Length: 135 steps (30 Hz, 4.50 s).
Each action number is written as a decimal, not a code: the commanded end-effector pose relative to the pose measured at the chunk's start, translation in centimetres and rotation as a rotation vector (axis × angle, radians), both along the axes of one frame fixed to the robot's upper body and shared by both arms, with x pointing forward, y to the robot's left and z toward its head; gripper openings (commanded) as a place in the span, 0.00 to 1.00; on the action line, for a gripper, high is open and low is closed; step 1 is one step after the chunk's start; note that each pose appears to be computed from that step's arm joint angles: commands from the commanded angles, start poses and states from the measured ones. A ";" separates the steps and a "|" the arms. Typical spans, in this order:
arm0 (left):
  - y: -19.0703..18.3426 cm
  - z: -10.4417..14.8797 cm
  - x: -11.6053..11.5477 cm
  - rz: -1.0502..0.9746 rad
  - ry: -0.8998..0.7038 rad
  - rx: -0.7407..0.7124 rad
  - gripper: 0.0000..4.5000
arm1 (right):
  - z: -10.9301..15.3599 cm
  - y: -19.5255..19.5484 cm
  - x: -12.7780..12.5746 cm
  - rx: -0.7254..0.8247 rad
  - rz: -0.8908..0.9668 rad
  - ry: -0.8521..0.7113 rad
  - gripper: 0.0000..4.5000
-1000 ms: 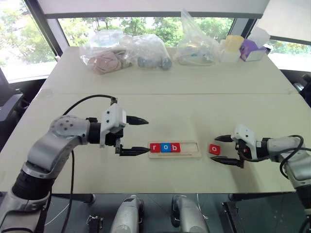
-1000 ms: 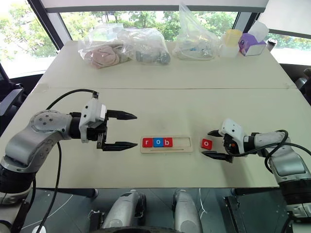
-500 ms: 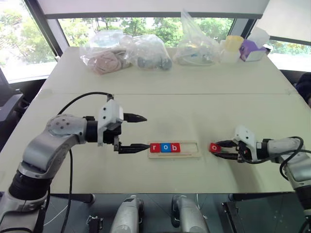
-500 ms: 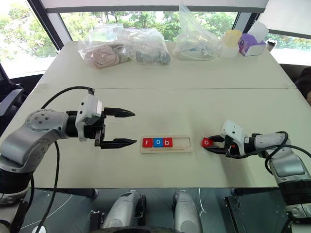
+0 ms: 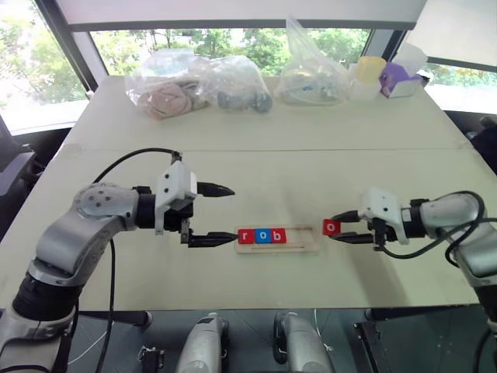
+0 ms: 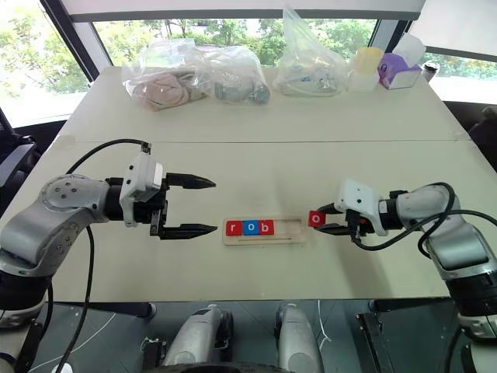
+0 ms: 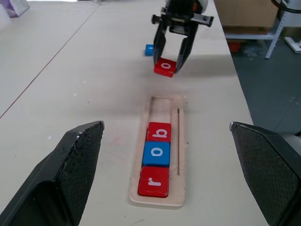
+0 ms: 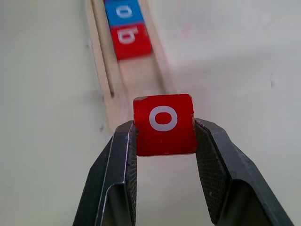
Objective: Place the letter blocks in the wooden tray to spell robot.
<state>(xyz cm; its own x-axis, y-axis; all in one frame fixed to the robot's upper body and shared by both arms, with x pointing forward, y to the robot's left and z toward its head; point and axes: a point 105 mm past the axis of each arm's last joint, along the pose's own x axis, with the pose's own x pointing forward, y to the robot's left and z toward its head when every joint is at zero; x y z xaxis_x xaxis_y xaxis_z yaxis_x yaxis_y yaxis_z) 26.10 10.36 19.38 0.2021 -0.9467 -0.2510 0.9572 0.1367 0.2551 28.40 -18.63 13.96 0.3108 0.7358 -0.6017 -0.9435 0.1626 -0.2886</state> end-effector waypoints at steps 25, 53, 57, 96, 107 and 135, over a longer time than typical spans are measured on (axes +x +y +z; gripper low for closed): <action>0.1 0.4 -0.8 0.013 -0.050 0.005 1.00 | -1.5 4.8 1.7 0.012 0.151 0.027 0.26; 0.0 0.2 -0.8 0.017 -0.046 0.002 1.00 | -1.8 4.8 1.8 0.000 0.158 0.041 0.99; -0.1 0.2 -0.8 0.016 -0.048 0.001 1.00 | -0.8 5.3 2.4 0.046 0.139 0.013 0.99; -0.5 0.4 -0.8 -0.005 -0.049 0.000 1.00 | 0.6 4.1 6.4 0.094 -0.051 -0.242 0.99; -0.5 0.4 -0.9 0.004 -0.048 -0.009 1.00 | 4.2 -4.3 7.8 0.046 -0.510 -0.401 0.99; -0.5 0.4 -0.4 -0.018 -0.055 -0.007 1.00 | -4.7 -10.3 0.8 0.212 -1.410 0.007 0.94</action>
<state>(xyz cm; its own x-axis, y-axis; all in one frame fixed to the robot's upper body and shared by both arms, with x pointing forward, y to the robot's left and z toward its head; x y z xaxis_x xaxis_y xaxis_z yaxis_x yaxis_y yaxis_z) 25.86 9.95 19.27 0.2006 -0.9484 -0.2457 0.9523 0.1300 0.2761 29.49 -28.06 9.75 0.8545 -0.0768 -0.5137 0.0003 0.9891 -0.1474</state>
